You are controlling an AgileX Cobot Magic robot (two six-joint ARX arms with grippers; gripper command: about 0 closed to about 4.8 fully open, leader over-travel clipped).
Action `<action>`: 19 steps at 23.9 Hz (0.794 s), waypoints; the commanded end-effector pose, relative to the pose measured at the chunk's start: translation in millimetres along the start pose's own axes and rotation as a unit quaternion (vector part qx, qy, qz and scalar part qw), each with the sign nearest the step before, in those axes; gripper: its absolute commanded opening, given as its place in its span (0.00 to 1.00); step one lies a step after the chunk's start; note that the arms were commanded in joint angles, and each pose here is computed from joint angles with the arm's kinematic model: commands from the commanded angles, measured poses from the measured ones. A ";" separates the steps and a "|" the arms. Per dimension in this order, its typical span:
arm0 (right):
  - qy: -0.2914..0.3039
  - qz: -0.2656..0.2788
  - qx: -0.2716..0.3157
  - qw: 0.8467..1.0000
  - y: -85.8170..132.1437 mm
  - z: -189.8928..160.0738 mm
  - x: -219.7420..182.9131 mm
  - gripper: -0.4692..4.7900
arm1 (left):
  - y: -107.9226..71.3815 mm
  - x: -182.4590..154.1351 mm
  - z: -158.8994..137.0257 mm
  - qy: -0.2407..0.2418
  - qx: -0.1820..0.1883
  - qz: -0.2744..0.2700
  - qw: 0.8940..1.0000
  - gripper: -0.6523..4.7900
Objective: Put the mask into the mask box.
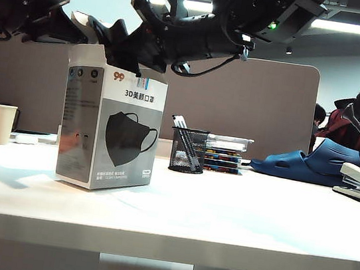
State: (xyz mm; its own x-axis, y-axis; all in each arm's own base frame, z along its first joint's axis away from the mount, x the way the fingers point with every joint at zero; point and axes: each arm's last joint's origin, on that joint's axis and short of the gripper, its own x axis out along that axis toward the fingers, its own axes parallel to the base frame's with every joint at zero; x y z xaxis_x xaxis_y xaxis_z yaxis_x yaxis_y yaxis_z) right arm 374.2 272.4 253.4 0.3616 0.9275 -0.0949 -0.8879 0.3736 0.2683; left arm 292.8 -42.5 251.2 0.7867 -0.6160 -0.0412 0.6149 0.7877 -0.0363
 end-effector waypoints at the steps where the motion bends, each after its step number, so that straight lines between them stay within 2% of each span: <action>1: 0.023 -0.004 0.002 1.000 0.0 -2.6 -1.0 0.08 | 0.9 -0.8 7.1 -0.027 0.013 0.005 1.000 0.11; 6: 0.048 -0.022 -0.012 0.999 -1.7 -8.3 -1.5 0.08 | 1.3 -1.2 9.8 -0.040 -0.024 0.006 0.999 0.11; 12: 0.049 -0.009 -0.007 0.999 -0.9 -8.2 -1.6 0.08 | 1.7 -1.3 9.6 -0.040 -0.025 0.013 0.999 0.11; 14: 0.049 -0.007 -0.007 0.999 -0.6 -8.1 -1.5 0.15 | 2.1 -1.3 9.7 -0.040 -0.026 0.019 0.999 0.11; 16: 0.044 0.001 -0.007 0.999 4.0 -6.7 0.7 0.36 | 2.2 -1.3 9.0 -0.037 -0.028 0.020 0.999 0.11; 19: 0.043 0.013 -0.009 0.999 7.1 -3.6 -0.2 0.42 | 2.2 -1.3 8.8 -0.037 -0.028 0.020 0.999 0.11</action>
State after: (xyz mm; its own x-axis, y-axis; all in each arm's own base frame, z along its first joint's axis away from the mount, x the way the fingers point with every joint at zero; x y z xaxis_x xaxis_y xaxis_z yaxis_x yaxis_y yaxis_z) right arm 369.5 274.0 245.7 0.3361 0.9233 -0.1859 -0.8909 0.3757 0.2553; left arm 293.6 -40.9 257.0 0.8090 -0.5878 0.0119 0.5859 0.8043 -0.0989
